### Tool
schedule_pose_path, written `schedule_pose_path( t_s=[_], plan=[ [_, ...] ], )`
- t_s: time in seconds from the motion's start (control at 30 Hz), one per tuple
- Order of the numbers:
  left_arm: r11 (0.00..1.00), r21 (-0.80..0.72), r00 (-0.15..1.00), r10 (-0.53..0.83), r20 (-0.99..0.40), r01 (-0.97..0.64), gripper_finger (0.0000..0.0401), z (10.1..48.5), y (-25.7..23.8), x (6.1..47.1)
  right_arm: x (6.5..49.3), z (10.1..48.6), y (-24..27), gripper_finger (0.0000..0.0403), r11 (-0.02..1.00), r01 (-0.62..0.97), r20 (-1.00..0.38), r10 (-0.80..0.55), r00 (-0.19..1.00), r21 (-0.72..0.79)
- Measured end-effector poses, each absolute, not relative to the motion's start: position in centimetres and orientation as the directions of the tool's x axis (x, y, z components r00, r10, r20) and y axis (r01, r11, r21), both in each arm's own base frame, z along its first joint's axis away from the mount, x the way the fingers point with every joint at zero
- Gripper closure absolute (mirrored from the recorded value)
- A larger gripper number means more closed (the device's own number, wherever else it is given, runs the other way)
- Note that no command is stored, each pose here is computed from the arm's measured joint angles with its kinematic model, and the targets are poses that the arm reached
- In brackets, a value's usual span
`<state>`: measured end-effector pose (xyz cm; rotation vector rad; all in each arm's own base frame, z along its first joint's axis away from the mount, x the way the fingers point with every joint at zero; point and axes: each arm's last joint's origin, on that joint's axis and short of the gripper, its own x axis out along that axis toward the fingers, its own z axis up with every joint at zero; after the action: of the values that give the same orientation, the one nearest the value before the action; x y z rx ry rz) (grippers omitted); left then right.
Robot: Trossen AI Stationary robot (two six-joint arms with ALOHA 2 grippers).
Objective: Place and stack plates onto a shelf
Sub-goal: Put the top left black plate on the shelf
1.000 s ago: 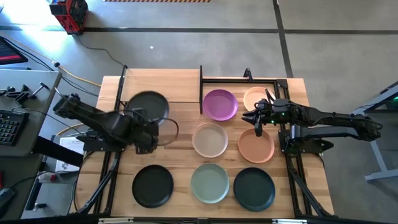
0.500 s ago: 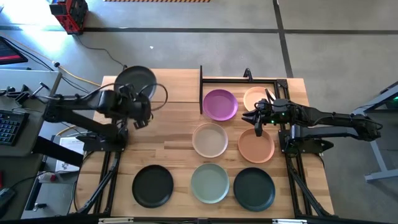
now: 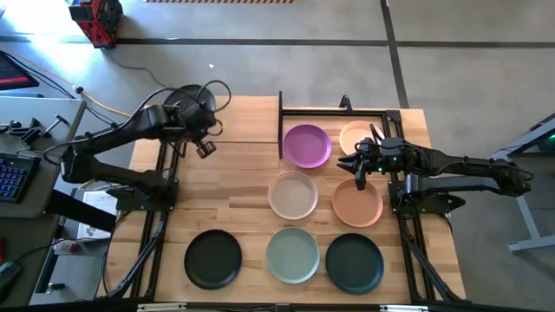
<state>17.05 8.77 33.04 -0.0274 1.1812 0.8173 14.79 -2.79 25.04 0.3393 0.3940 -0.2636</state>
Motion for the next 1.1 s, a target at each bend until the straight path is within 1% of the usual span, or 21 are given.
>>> schedule_pose_path(
  t_s=[0.07, 0.17, 0.33, 0.47, 0.73, 0.93, 1.1],
  plan=[
    [0.723, 0.369, 0.149, 0.542, -0.827, -0.583, 0.0401, 32.9, 9.4, 17.4, 14.8, 25.0, -2.8, 0.0318, 0.91, 0.314, -0.416, -0.184, 0.891, 0.27],
    [0.725, 0.364, 0.142, 0.533, -0.834, -0.584, 0.0401, 32.6, 10.1, 17.7, 14.8, 25.0, -2.8, 0.0318, 0.91, 0.314, -0.416, -0.184, 0.891, 0.27],
    [0.734, 0.331, 0.118, 0.486, -0.866, -0.593, 0.0401, 31.8, 11.2, 18.2, 14.8, 25.0, -2.8, 0.0318, 0.911, 0.314, -0.416, -0.184, 0.891, 0.269],
    [0.732, 0.337, 0.084, 0.472, -0.878, -0.592, 0.0401, 31.0, 12.0, 18.7, 14.8, 25.0, -2.8, 0.0318, 0.911, 0.314, -0.416, -0.184, 0.891, 0.269],
    [0.731, 0.334, 0.055, 0.452, -0.891, -0.595, 0.04, 30.2, 12.9, 19.2, 14.7, 24.9, -2.8, 0.0318, 0.91, 0.317, -0.427, -0.183, 0.886, 0.268],
    [0.741, 0.277, 0.058, 0.391, -0.919, -0.612, 0.0392, 29.6, 13.5, 19.3, 14.7, 24.9, -2.8, 0.0318, 0.908, 0.319, -0.432, -0.181, 0.883, 0.271],
    [0.732, 0.27, 0.057, 0.387, -0.92, -0.625, 0.0391, 29.6, 13.7, 19.2, 14.7, 24.9, -2.8, 0.0318, 0.909, 0.313, -0.432, -0.175, 0.885, 0.273]
  ],
)
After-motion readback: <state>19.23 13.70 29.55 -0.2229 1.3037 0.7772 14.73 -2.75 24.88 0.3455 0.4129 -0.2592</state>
